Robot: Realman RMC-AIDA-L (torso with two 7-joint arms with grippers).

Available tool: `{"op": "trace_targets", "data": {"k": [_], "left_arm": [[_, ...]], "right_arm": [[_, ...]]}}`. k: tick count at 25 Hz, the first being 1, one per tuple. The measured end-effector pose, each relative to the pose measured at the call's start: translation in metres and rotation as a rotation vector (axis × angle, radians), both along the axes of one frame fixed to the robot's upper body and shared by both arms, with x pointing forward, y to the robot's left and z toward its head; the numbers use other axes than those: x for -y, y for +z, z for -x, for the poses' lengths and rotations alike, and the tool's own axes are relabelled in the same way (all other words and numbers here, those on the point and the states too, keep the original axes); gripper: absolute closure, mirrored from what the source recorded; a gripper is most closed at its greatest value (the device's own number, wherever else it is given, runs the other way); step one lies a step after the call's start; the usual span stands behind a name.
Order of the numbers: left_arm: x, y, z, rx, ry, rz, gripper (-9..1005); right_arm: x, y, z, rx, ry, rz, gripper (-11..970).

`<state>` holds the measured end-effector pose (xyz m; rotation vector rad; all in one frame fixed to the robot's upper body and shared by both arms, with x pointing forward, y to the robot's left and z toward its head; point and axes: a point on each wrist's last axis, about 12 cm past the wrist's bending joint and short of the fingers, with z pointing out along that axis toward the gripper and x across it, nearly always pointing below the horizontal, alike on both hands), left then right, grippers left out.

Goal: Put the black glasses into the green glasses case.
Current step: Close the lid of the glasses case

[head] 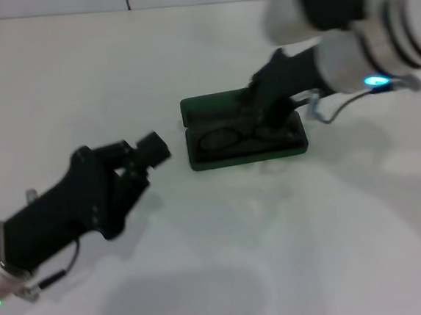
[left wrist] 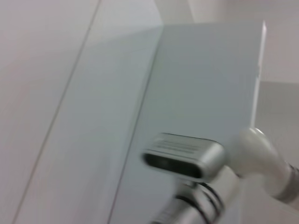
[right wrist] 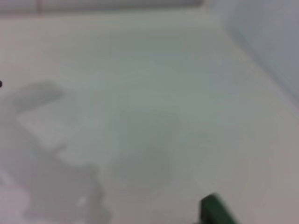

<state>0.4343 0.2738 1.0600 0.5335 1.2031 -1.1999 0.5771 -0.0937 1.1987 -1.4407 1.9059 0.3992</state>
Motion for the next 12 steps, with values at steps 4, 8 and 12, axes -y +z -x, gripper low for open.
{"op": "trace_targets", "data": {"k": [4, 8, 12], "left_arm": [[-0.009, 0.012, -0.020, 0.042, 0.030, -0.011, 906], [-0.011, 0.030, -0.060, 0.051, 0.011, -0.084, 905], [-0.025, 0.053, -0.099, -0.013, -0.016, -0.194, 905]], "right_arm": [[0.037, 0.012, 0.019, 0.017, -0.105, -0.207, 733], [0.081, 0.017, 0.041, 0.035, -0.148, -0.425, 729], [0.111, 0.008, 0.044, 0.025, -0.112, -0.569, 726]]}}
